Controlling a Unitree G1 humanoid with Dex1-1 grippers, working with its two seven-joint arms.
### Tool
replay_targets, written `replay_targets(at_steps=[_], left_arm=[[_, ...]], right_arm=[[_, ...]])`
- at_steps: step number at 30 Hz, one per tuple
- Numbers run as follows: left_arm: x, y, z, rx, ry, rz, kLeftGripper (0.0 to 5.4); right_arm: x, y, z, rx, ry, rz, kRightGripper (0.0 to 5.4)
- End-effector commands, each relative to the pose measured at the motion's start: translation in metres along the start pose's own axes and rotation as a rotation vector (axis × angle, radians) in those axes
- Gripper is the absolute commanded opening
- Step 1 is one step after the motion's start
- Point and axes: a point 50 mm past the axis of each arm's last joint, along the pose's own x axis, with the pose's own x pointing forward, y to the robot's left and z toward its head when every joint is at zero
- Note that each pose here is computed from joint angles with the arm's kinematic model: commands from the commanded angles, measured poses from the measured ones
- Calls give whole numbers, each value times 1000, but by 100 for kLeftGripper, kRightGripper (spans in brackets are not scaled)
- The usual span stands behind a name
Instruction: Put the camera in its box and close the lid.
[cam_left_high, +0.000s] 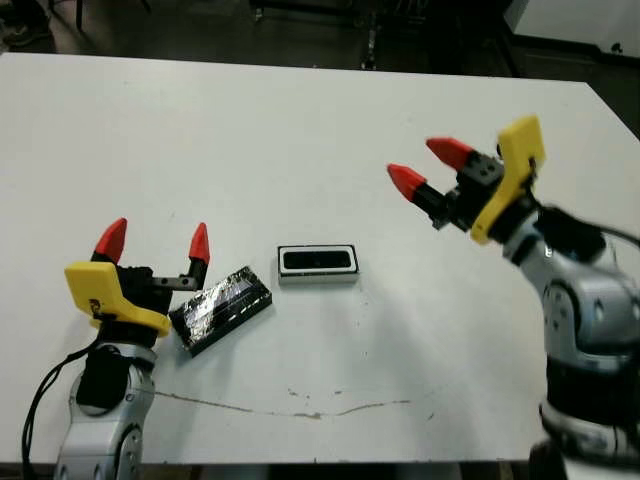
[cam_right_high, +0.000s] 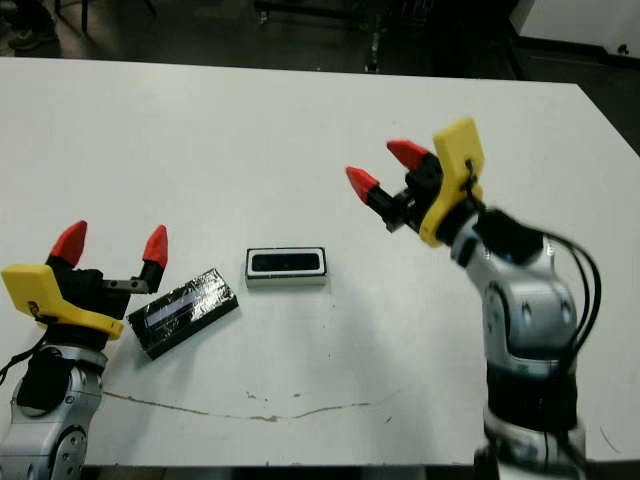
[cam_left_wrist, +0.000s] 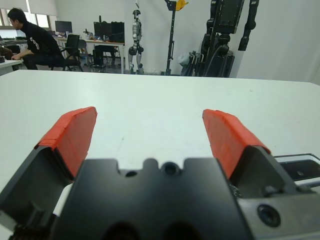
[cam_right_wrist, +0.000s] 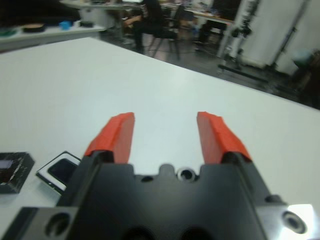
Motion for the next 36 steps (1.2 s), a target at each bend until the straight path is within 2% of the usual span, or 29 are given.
replay_targets(at_steps=[1, 4, 10, 16, 22, 28, 36], left_arm=[[-1, 4, 1, 16, 8, -13, 540], [0, 7, 3, 40, -1, -34, 540], [3, 13, 14, 104, -6, -92, 540], [9, 20, 31, 195, 4, -202, 540], [13, 21, 46, 247, 46, -335, 540], [17, 22, 54, 274, 102, -448, 540], [21, 23, 58, 198, 192, -571, 540]], right_arm=[[-14, 7, -14, 70, 5, -100, 263], [-23, 17, -27, 123, 12, -173, 207], [-31, 35, -50, 145, 56, -246, 105], [-33, 39, -63, 203, 76, -282, 2], [-33, 40, -65, 202, 79, -296, 2], [-32, 40, -66, 189, 71, -296, 2], [-31, 40, -65, 186, 71, -300, 2]])
